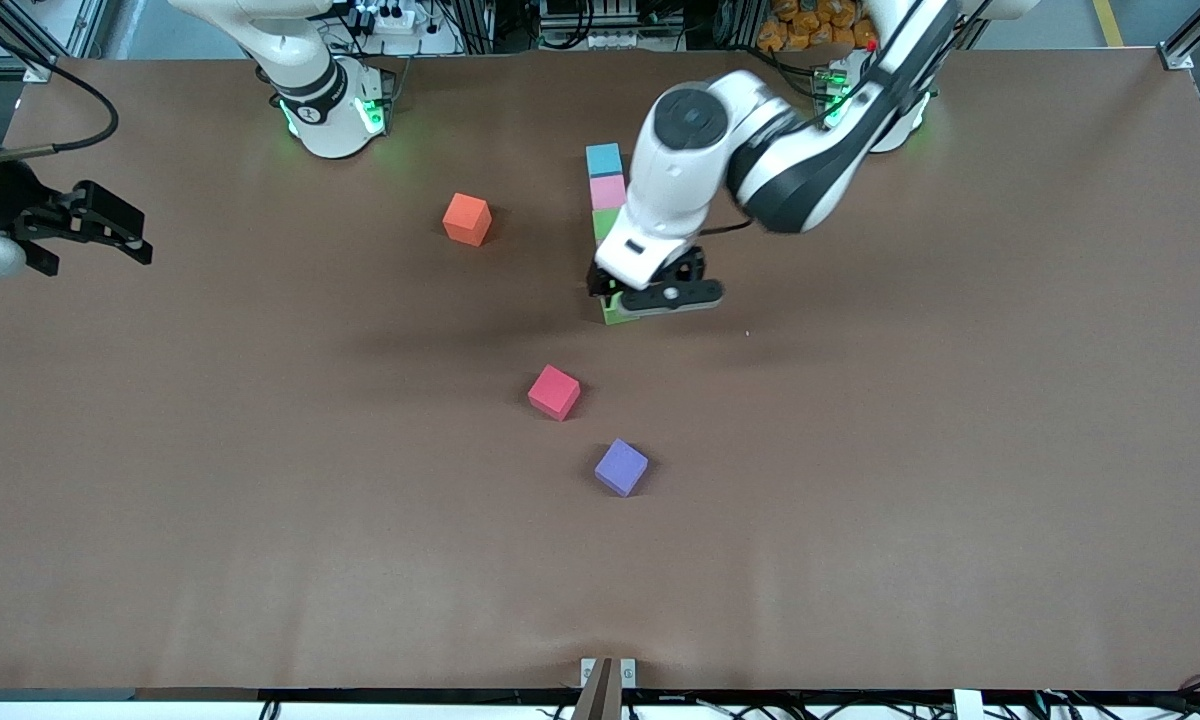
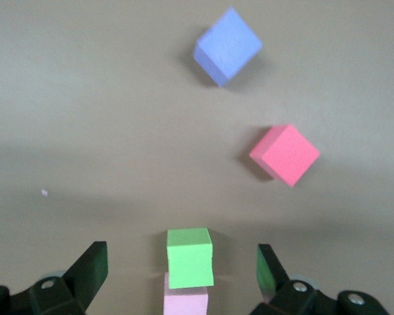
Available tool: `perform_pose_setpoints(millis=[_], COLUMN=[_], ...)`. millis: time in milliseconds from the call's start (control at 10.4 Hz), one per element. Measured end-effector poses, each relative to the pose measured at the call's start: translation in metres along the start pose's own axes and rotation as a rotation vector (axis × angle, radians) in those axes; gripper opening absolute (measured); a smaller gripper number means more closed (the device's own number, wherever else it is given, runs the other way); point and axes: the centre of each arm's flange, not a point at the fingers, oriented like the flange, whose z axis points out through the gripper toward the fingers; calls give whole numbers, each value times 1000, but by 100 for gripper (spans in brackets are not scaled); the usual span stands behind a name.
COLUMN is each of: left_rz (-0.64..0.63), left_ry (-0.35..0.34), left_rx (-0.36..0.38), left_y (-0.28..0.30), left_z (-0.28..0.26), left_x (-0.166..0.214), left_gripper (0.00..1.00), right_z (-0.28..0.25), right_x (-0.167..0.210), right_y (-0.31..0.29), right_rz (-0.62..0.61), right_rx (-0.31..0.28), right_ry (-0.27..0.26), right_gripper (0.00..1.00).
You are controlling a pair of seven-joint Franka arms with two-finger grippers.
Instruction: Arrange blocks into number 1
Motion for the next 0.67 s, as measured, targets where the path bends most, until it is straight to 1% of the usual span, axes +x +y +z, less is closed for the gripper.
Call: perform_pose_setpoints(millis=[193,481,674], left_rz=[65,150,142], left_ry=[42,29,24], left_rx=[29,32,45], left_y=[-30,-84,-123], left_z=[-49,-111,-144], left_x=[23,55,69], left_gripper=[100,100,100], right_z=[-8,-10,-10], right_x=[-4,-5,-5], right_y=[1,11,9], right_rz=[3,21,17], right_rx=[-1,1,3], right_ry=[12,14,15], right_gripper=[100,100,100])
